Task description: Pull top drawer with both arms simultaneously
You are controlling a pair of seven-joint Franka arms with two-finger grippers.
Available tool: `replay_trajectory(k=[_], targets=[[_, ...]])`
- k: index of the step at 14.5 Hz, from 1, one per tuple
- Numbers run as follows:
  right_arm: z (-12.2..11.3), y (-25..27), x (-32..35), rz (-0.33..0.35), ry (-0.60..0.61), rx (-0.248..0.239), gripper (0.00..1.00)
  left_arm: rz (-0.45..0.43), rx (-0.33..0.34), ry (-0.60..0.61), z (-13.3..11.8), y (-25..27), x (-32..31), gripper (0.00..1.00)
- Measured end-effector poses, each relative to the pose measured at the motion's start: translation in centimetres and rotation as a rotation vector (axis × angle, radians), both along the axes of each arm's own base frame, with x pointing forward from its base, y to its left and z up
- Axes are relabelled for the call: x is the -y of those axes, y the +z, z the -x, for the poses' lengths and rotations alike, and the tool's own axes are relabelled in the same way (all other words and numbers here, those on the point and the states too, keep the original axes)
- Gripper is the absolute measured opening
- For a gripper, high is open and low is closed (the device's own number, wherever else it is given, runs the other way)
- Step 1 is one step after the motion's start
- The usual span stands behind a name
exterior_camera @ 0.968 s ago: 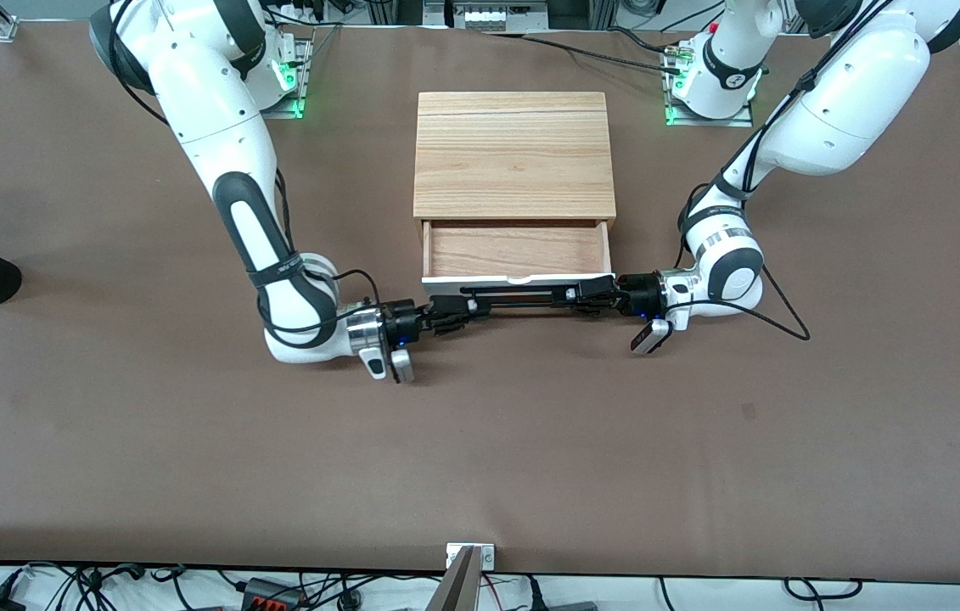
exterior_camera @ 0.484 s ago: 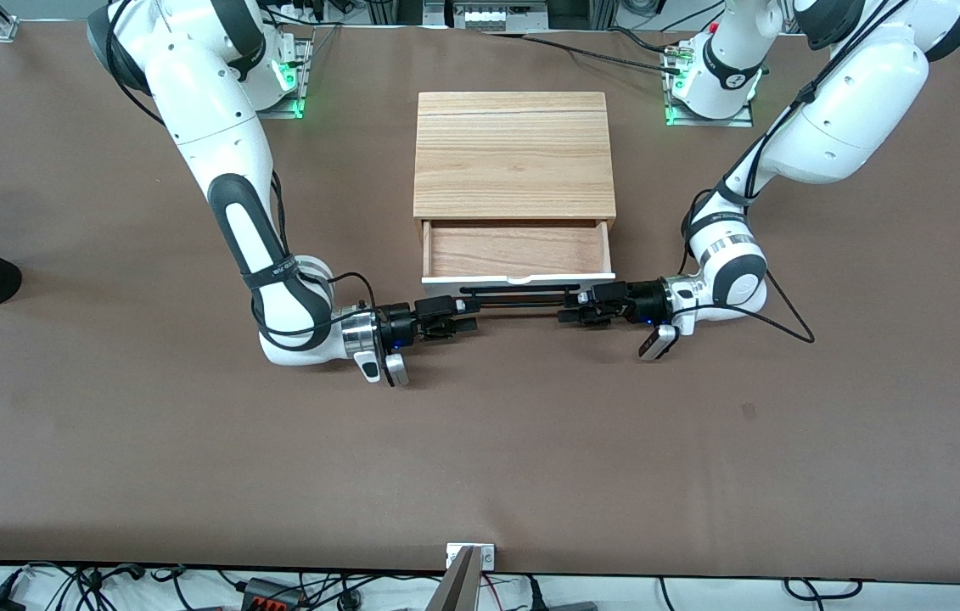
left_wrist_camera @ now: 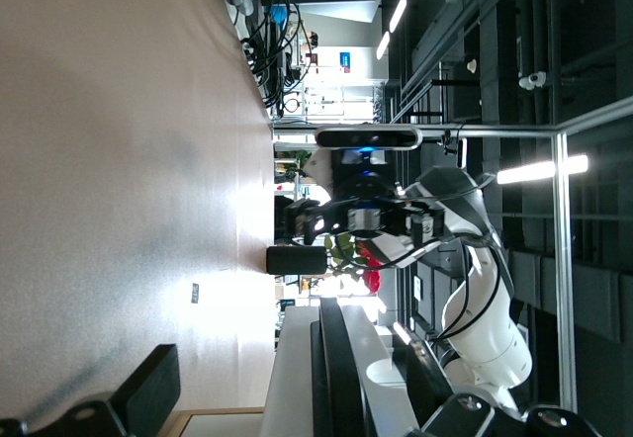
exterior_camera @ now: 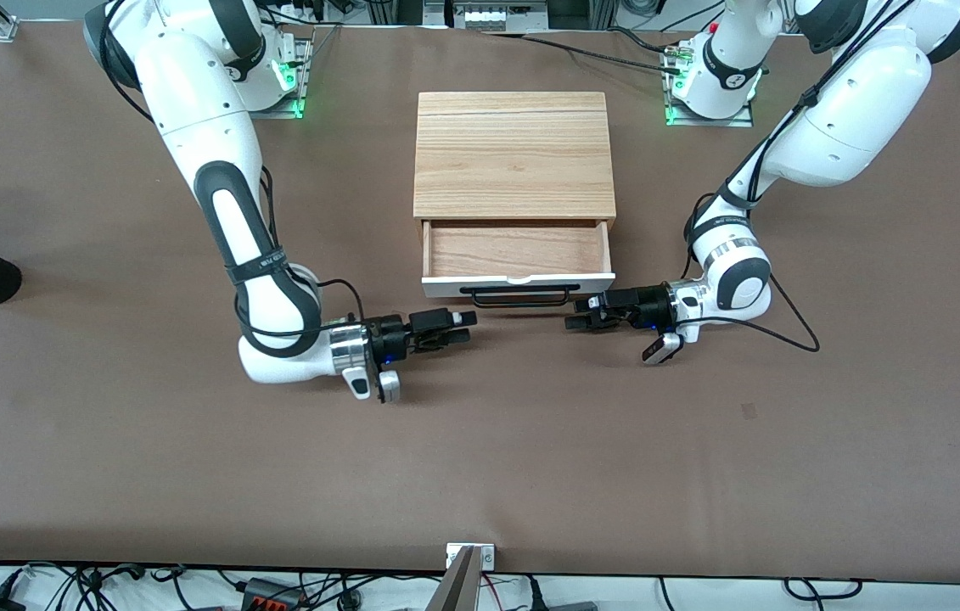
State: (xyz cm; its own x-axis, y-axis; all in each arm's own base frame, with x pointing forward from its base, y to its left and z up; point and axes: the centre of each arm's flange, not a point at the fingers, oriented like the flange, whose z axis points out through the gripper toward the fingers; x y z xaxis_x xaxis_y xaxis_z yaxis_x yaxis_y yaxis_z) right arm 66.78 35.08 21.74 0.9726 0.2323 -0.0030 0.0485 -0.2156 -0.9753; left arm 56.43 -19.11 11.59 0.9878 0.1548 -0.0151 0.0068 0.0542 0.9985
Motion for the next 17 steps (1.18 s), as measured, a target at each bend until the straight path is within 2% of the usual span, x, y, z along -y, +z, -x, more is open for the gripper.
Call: replay_trajectory(k=[3,6,8,11,13,16,17], targets=[[-1.4,4.0,1.3,0.139,0.037,0.021,1.00,0.020,-0.053,0.010,-0.7,0.5,-0.8,1.00],[-1.8,8.6,4.3,0.328,0.111,0.034,1.00,0.041,-0.065,0.026,-2.2,1.8,-2.3,1.00],[-1.9,12.0,7.5,0.441,0.162,0.063,1.00,0.003,-0.055,-0.032,-3.6,3.5,-3.5,1.00],[-1.7,16.4,14.6,0.631,0.209,0.039,1.00,-0.136,-0.029,-0.142,-6.7,6.9,-8.0,1.00],[-1.5,18.5,19.6,0.765,0.212,0.025,1.00,-0.247,0.000,-0.206,-7.6,8.8,-11.0,1.00],[-1.0,22.1,24.2,0.936,0.190,0.045,1.00,-0.516,0.049,-0.338,-7.6,12.8,-15.2,1.00],[-0.9,22.9,25.0,0.989,0.171,0.036,1.00,-0.614,0.058,-0.367,-7.7,14.8,-16.9,1.00]])
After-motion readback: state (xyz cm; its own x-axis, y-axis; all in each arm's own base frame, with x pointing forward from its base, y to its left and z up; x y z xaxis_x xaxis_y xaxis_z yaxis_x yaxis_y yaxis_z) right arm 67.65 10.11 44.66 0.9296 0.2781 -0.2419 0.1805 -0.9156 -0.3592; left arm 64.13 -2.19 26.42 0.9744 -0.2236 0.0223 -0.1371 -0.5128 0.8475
